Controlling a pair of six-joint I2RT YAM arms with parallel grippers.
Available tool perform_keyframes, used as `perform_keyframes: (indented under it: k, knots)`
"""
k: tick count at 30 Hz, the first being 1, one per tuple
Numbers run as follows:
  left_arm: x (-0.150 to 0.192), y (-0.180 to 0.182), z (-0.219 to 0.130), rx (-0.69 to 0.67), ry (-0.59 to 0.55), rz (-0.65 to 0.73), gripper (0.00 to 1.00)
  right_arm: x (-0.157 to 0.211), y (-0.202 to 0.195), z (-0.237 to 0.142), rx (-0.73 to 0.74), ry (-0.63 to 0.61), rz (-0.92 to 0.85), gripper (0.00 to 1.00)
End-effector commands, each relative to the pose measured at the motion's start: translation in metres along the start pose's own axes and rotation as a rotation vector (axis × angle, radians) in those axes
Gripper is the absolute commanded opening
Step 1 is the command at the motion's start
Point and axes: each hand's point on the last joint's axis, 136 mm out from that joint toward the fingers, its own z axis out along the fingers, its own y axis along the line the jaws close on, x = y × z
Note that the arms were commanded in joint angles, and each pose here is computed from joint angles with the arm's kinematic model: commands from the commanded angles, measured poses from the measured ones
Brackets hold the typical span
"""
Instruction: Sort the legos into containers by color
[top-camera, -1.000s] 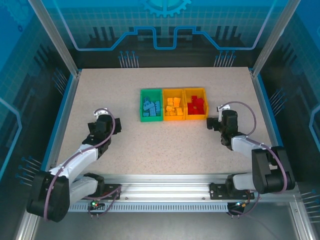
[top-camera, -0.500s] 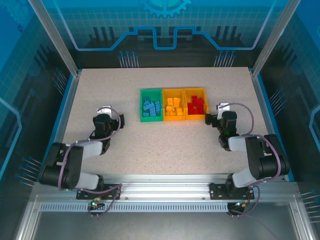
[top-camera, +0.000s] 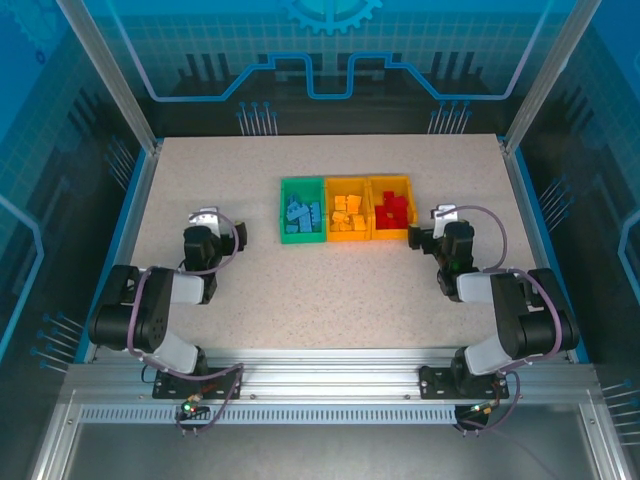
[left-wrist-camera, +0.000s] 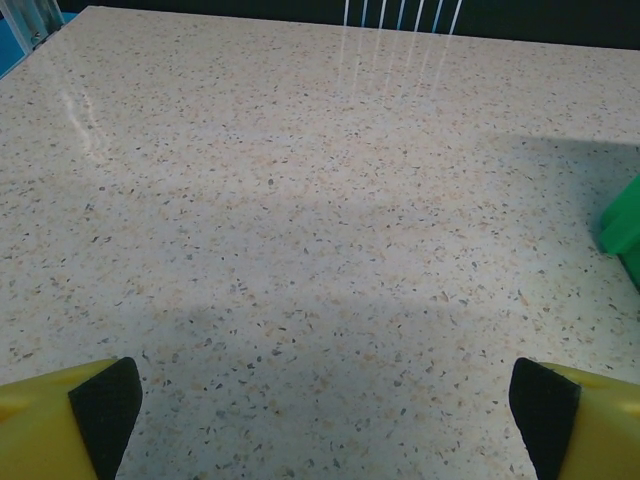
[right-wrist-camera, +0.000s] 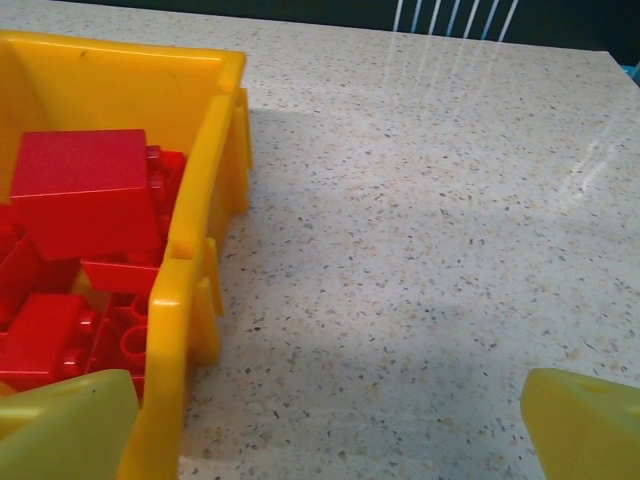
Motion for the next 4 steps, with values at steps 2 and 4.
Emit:
perform_keyframes:
  k: [2, 4]
  knots:
    - [-0.0133, -0.0029, 0.0003, 0.024, -0.048, -0.019, 0.99, -0.0100, 0.0041, 0.0018, -0.030, -0.029, -0.018, 1.00]
    - [-0.0133, -0.0029, 0.0003, 0.024, -0.048, -0.020, 0.99, -0.0095, 0.0038, 0.0021, -0.032, -0.027, -0.017, 1.00]
